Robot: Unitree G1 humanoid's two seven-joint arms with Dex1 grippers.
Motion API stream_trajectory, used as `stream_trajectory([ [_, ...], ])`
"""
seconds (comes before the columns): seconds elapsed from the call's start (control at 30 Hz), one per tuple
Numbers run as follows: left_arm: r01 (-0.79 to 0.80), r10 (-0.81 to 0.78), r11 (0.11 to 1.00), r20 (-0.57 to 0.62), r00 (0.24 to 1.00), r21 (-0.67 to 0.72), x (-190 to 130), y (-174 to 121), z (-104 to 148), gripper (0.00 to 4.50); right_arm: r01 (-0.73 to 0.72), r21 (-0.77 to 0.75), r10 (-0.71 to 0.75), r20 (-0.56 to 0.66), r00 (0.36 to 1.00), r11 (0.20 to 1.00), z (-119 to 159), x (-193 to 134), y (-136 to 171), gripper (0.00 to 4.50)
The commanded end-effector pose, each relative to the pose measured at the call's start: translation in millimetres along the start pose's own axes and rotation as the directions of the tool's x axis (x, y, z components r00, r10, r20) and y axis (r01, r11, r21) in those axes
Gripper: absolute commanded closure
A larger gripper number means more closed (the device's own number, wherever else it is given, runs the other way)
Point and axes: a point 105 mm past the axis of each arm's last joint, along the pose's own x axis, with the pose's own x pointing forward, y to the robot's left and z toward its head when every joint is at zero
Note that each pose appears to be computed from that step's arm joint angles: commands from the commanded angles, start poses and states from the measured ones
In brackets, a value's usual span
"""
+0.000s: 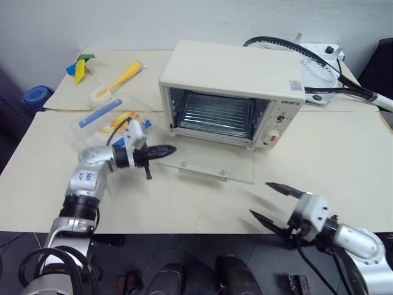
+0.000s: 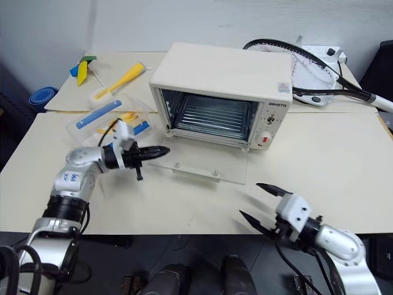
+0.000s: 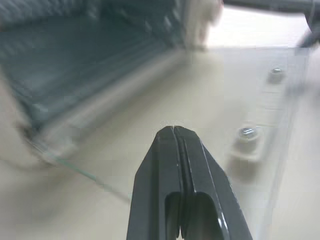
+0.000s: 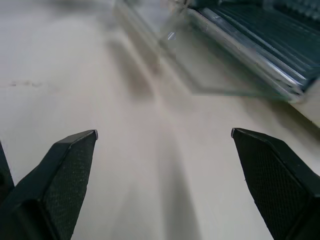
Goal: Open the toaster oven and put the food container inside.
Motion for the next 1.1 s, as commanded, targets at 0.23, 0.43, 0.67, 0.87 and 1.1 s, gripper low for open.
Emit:
stream_trajectory([
  [0.23, -0.292, 0.285, 0.956, 0.195, 0.938, 0.008, -54, 1, 10, 4.1, -0.004, 0.033, -0.007, 0.321, 0.947, 0.999, 59, 26, -7, 0.0],
  [0.43, -0.643, 0.671, 0.741, 0.152, 0.726, -0.195, -163, -14, 2, 2.4, -0.025, -0.043, 0.042, 0.454, 0.89, 0.999, 82, 52, -12, 0.0],
  [0.67, -0.897, 0.926, 0.319, -0.101, 0.363, -0.305, -260, -47, -39, 0.23, -0.077, -0.126, 0.131, 0.501, 0.855, 0.989, 88, 67, -11, 0.0],
  [0.87, -0.865, 0.925, 0.328, -0.059, 0.376, -0.381, -229, -6, -1, 0.04, -0.102, -0.173, 0.173, 0.468, 0.867, 0.98, 83, 71, -23, 0.0],
  [1.1, -0.872, 0.884, 0.209, -0.296, 0.362, -0.442, -199, 57, 7, 0.04, -0.131, -0.189, 0.204, 0.448, 0.87, 0.973, 81, 72, -26, 0.0],
])
